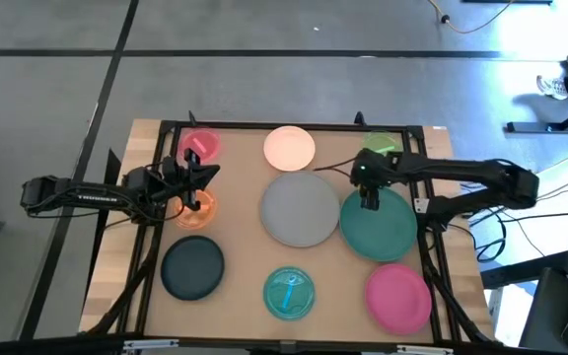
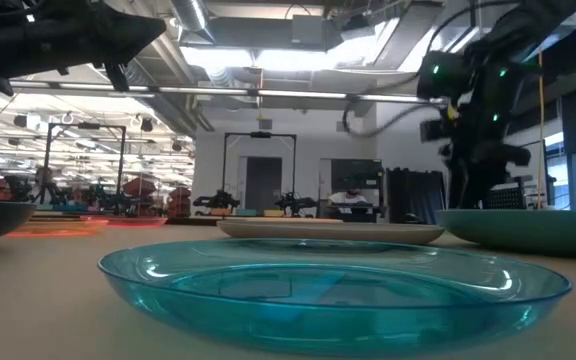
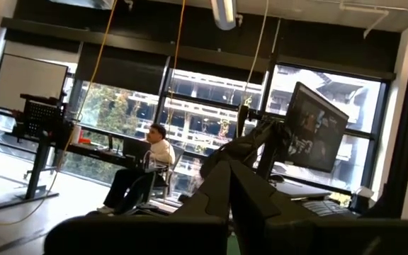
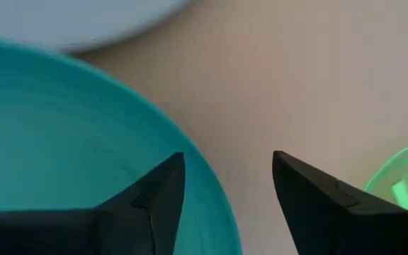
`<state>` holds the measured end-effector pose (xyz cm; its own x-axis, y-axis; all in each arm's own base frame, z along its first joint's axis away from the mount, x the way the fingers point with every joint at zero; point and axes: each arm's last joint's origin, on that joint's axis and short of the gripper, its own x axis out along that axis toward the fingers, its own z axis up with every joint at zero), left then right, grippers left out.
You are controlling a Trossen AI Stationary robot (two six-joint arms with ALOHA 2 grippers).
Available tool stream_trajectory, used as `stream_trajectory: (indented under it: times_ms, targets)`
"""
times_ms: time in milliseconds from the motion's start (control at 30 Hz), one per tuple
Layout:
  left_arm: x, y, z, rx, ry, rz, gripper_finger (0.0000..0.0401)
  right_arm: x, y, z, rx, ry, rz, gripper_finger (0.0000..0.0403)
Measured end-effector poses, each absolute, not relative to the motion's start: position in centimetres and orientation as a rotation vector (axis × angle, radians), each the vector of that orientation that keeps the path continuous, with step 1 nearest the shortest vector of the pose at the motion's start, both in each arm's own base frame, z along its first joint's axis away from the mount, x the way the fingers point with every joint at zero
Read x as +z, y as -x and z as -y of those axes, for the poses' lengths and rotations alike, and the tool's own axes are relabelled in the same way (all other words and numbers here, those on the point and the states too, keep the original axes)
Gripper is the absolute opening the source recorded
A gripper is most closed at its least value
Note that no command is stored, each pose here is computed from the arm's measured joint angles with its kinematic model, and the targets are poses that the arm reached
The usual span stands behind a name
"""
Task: Stack plastic plates
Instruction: Stack the green plate on top of the gray plate
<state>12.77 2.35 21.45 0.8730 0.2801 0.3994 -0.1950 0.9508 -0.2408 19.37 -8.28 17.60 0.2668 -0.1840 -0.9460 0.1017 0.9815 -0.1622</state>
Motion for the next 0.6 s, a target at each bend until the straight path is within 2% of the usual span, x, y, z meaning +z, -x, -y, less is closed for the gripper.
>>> stream_trajectory:
  times_ms: [333,433,600]
  targets:
    - [21.4,-12.8,-2.4,0.252,0.188,0.444,0.0002,15.6,-20.0,8.8,-0.129,0.101,-1.384,0.0158]
    - [21.4,-12.8,-2.4,0.252,0.188,0.441,0.0002,15.6,-19.9,8.7,-0.099,0.08,-1.378,0.0123]
    - [21.4,-12.8,-2.4,0.252,0.188,0.441,0.0002,15.6,-19.9,8.7,-0.069,0.102,-1.384,0.0043]
